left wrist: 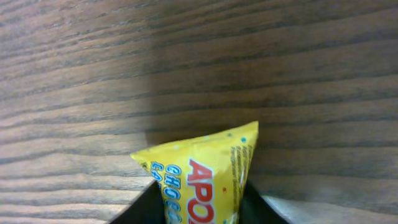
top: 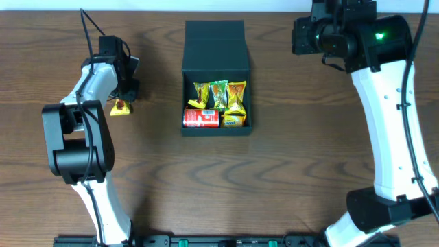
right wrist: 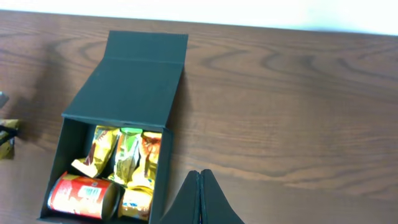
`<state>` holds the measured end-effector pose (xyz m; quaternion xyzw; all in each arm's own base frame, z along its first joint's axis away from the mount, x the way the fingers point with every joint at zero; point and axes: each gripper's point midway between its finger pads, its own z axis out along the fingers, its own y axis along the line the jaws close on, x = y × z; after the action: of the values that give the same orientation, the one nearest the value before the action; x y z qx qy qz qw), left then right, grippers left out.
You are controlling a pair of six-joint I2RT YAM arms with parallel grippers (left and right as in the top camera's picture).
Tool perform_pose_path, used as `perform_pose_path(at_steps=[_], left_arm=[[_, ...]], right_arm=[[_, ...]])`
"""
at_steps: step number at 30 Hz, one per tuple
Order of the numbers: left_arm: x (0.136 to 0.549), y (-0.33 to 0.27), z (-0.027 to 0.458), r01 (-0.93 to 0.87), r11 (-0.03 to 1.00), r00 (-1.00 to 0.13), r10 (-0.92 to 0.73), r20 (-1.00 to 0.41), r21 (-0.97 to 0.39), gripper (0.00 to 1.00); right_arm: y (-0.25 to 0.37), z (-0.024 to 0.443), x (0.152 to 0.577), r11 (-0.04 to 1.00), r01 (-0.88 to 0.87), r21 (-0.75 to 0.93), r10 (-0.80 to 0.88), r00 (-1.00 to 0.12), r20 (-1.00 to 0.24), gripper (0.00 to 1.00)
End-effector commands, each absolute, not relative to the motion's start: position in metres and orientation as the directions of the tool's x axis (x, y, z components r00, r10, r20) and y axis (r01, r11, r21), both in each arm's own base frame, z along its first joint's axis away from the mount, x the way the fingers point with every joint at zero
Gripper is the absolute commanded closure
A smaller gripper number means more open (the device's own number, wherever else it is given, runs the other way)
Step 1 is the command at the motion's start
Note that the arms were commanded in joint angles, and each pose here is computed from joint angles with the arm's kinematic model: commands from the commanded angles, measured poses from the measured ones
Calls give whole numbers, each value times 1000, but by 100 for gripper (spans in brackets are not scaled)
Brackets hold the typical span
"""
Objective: Pack container
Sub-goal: 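Grasp the yellow packet left of the box with the left gripper, then carry the yellow packet into the box and release it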
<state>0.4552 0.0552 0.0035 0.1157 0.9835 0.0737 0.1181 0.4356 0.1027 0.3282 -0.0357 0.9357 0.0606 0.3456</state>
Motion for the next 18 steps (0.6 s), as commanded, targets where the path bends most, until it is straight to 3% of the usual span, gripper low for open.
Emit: perform_pose_path(at_steps=[1,10,18], left_arm=[[452,56,-3,211,965,-951,240,-197,158,73],[463,57,53,137,976,-939,182,-293,167,76],[481,42,159,7,993,-863,64,-502,115,78]], right_arm=[[99,328,437,991,-109,81,-30,-756,-653,98],[99,327,436,991,-108,80,-31,-760,-649,98],[97,327,436,992,-102,71,-32,-761,-648,98]])
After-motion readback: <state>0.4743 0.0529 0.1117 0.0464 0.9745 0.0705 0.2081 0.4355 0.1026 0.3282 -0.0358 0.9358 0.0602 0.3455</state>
